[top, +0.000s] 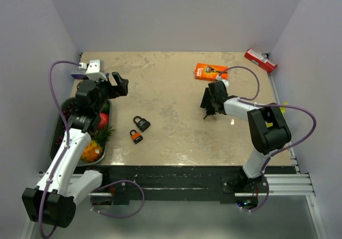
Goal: Unlock with the key
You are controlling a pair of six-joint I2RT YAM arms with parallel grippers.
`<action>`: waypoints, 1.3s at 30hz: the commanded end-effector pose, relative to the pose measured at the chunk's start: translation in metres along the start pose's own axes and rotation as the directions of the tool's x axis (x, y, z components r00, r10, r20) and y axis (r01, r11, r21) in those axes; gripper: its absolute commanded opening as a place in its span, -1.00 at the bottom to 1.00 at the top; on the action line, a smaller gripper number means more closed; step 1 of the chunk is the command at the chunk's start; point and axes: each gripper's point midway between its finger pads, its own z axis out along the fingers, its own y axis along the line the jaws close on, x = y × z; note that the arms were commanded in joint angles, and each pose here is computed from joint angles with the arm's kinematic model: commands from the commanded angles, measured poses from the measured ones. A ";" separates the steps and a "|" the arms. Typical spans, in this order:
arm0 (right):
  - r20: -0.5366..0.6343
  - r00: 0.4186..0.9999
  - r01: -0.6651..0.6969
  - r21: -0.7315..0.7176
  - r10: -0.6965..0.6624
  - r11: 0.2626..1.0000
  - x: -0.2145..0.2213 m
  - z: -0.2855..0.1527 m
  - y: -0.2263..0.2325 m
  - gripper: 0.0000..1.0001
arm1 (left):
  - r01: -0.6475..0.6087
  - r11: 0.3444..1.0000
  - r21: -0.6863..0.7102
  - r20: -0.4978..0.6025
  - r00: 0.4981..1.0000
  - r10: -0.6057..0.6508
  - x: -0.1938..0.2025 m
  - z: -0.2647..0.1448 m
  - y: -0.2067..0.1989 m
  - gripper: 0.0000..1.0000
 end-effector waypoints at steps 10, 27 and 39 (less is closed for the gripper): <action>0.044 0.999 -0.027 0.052 0.025 0.998 -0.014 0.010 -0.001 -0.03 | 0.013 1.000 0.019 0.019 1.000 -0.014 -0.004 0.001 -0.005 0.90; 0.078 0.997 -0.011 -0.051 0.015 0.999 -0.019 -0.006 0.012 -0.90 | 0.011 0.999 0.041 0.003 1.000 -0.011 0.000 0.002 -0.010 0.90; 0.112 0.993 0.043 -0.120 -0.029 0.992 -0.025 -0.032 0.017 -1.00 | 0.008 0.999 0.041 -0.010 1.000 -0.008 0.004 0.002 -0.010 0.90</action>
